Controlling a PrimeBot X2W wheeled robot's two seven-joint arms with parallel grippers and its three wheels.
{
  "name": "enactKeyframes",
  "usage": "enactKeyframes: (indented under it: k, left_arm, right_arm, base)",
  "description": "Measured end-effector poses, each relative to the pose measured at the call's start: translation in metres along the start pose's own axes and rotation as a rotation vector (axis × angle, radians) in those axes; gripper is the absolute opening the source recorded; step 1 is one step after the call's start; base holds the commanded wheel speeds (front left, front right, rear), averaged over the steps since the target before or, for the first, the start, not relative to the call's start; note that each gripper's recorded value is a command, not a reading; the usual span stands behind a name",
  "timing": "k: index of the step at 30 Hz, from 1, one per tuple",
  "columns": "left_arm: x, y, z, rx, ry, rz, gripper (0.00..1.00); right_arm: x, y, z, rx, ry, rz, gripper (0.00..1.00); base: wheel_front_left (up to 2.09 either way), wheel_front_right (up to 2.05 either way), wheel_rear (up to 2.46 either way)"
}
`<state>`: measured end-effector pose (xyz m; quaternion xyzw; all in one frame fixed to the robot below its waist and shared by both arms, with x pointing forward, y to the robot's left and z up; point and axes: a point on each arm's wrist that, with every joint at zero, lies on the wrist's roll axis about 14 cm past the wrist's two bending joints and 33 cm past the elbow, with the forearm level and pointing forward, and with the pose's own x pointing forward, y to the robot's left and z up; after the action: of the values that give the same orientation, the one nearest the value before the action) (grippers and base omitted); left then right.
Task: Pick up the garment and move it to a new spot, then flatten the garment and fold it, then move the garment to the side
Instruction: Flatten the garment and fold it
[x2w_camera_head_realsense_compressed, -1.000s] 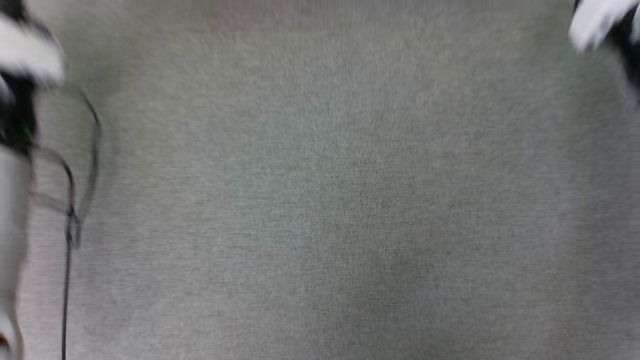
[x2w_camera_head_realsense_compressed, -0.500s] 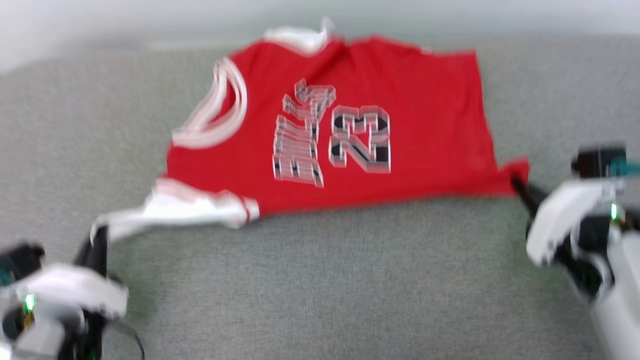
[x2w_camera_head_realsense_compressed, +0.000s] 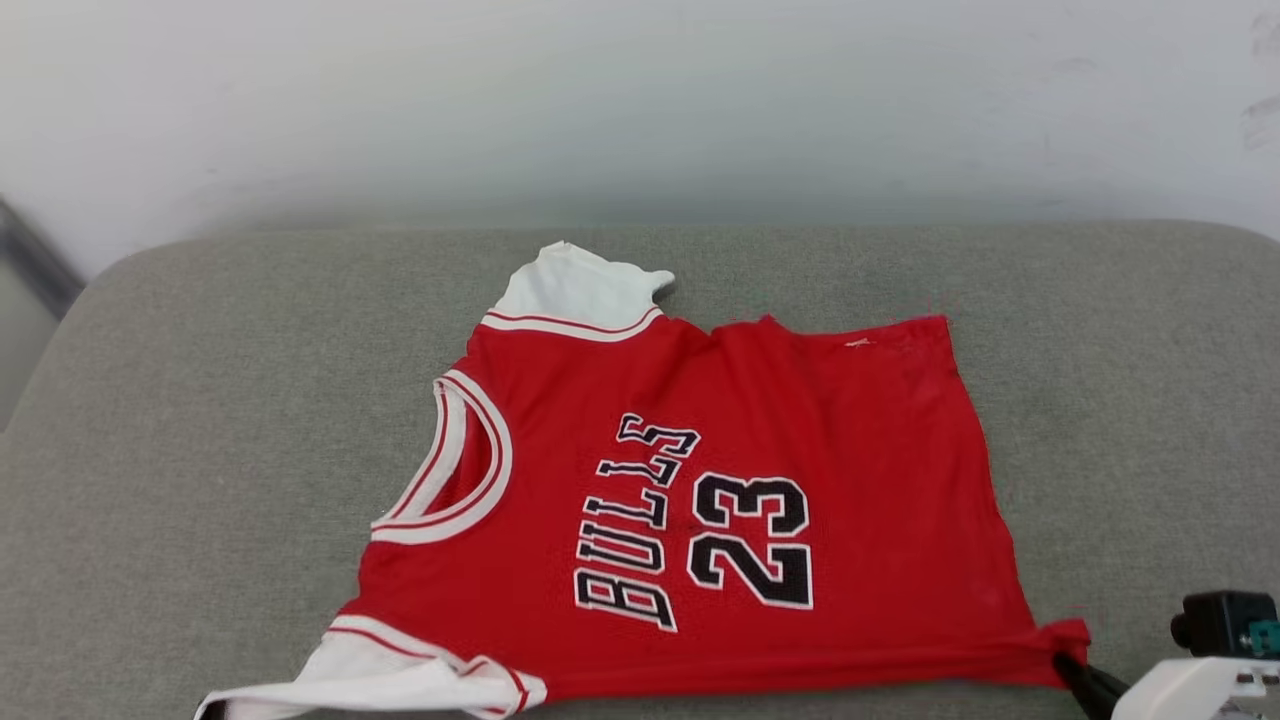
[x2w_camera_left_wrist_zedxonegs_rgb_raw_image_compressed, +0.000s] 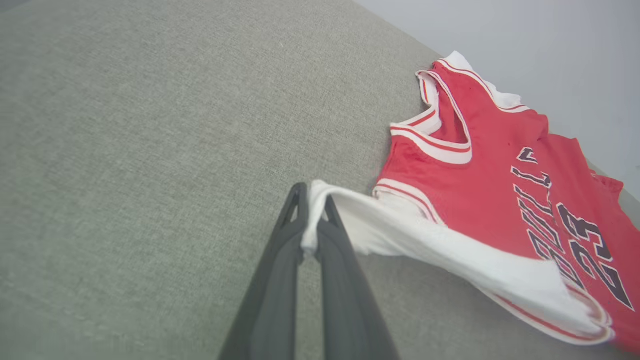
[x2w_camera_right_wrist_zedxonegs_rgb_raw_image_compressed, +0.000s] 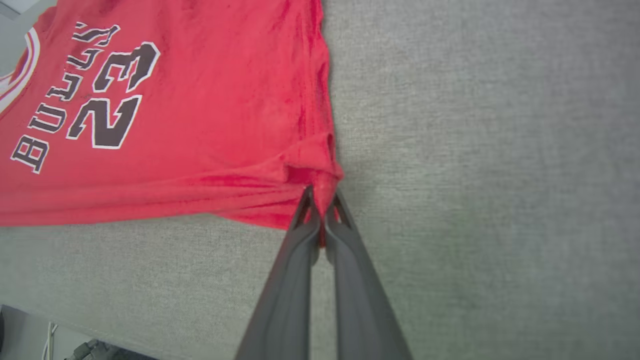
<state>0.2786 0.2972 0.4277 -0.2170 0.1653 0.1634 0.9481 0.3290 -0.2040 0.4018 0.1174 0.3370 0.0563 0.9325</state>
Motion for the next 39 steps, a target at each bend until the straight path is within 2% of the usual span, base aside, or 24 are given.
enactKeyframes:
  k: [4,7,13,17,27,29,30,32,34,39]
  left_arm:
    - [-0.013,0.000,0.002,0.024,0.014,0.008,0.00]
    - [-0.008,-0.010,0.015,0.049,-0.010,-0.018,0.00]
    - [0.023,-0.048,0.031,0.074,-0.042,-0.108,0.00]
    - [0.051,-0.070,0.035,0.098,-0.052,-0.163,0.00]
    - [0.100,-0.088,-0.003,0.121,0.063,-0.211,0.00]
    - [0.108,-0.086,-0.024,0.117,0.133,-0.208,0.00]
    - [0.114,-0.087,-0.045,0.145,0.223,-0.241,0.42]
    - [0.115,-0.086,-0.041,0.149,0.212,-0.237,1.00]
    - [0.116,-0.085,-0.034,0.156,0.190,-0.231,1.00]
    - [0.113,-0.084,-0.010,0.192,0.131,-0.229,1.00]
  right_arm:
    - [-0.012,0.000,-0.015,0.016,0.036,-0.021,0.00]
    - [-0.013,0.005,-0.011,-0.006,0.034,-0.025,0.00]
    - [0.006,0.019,0.016,-0.058,-0.014,-0.012,0.00]
    - [0.024,0.026,0.019,-0.077,0.003,0.003,0.00]
    - [0.062,0.027,0.020,-0.104,0.025,0.018,0.00]
    - [0.071,0.026,0.014,-0.113,0.042,0.020,0.00]
    - [0.081,0.029,0.014,-0.148,0.032,0.038,1.00]
    - [0.081,0.032,0.022,-0.152,-0.018,0.047,1.00]
    - [0.078,0.026,0.034,-0.200,-0.080,0.024,1.00]
    - [0.066,0.033,0.064,-0.207,-0.245,0.022,1.00]
  base:
    - [0.00,0.00,0.00]
    - [0.00,0.00,0.00]
    - [0.00,0.00,0.00]
    - [0.00,0.00,0.00]
    - [0.00,0.00,0.00]
    - [0.00,0.00,0.00]
    - [0.00,0.00,0.00]
    - [0.00,0.00,0.00]
    - [0.00,0.00,0.00]
    - [0.00,0.00,0.00]
